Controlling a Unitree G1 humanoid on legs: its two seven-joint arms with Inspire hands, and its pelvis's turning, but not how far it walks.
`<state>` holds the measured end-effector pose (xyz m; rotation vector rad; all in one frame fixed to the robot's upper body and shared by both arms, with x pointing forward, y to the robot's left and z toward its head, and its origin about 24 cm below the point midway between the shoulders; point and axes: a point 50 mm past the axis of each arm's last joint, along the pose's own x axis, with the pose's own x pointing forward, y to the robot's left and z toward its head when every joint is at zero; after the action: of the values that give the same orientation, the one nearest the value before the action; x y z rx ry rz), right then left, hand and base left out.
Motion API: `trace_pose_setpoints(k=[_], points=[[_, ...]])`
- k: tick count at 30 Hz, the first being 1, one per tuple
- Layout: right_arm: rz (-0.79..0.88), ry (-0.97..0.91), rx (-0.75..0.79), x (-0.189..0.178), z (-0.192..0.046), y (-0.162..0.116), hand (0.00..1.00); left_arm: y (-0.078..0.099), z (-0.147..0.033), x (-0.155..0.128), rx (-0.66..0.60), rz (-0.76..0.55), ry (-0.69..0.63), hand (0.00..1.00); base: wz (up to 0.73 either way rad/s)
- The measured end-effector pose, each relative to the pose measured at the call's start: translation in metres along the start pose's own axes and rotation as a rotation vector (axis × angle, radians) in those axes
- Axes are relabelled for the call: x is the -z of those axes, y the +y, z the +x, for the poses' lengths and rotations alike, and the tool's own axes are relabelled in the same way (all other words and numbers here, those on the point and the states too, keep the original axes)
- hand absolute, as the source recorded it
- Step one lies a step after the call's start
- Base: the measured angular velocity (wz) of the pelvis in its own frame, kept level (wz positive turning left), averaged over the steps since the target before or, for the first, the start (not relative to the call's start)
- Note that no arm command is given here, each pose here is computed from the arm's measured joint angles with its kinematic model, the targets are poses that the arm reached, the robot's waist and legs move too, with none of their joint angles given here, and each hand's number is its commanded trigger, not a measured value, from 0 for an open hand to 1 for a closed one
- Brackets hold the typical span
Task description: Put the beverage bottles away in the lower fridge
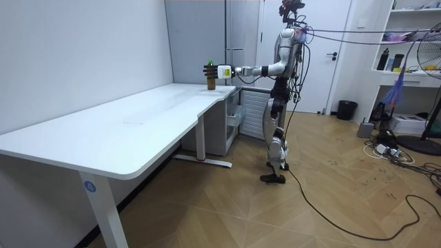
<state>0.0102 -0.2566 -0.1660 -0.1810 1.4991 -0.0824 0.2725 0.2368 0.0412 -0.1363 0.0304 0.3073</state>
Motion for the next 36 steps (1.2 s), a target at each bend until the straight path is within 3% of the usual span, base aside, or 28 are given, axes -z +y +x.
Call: trace_pose_setpoints(k=[7,14,22,27,36], points=[[-0.046,0.078,-0.004,0.010,0.000,0.000,0.00,0.002,0.006,0.011,0.012,-0.061,0.092,0.00,-0.11],[-0.079,0.129,-0.027,0.015,-0.001,0.001,0.00,0.010,0.009,0.024,0.012,-0.036,0.197,0.00,-0.04],[-0.084,0.123,-0.023,0.013,-0.001,-0.001,0.00,0.016,0.023,0.017,0.018,0.010,0.216,0.00,-0.02],[-0.063,0.116,-0.012,0.011,-0.002,-0.007,0.00,0.011,0.033,0.002,0.063,0.015,0.180,0.00,-0.01],[-0.063,0.110,0.018,0.009,-0.003,-0.018,0.00,0.010,0.038,-0.002,0.102,0.010,0.181,0.00,-0.02]])
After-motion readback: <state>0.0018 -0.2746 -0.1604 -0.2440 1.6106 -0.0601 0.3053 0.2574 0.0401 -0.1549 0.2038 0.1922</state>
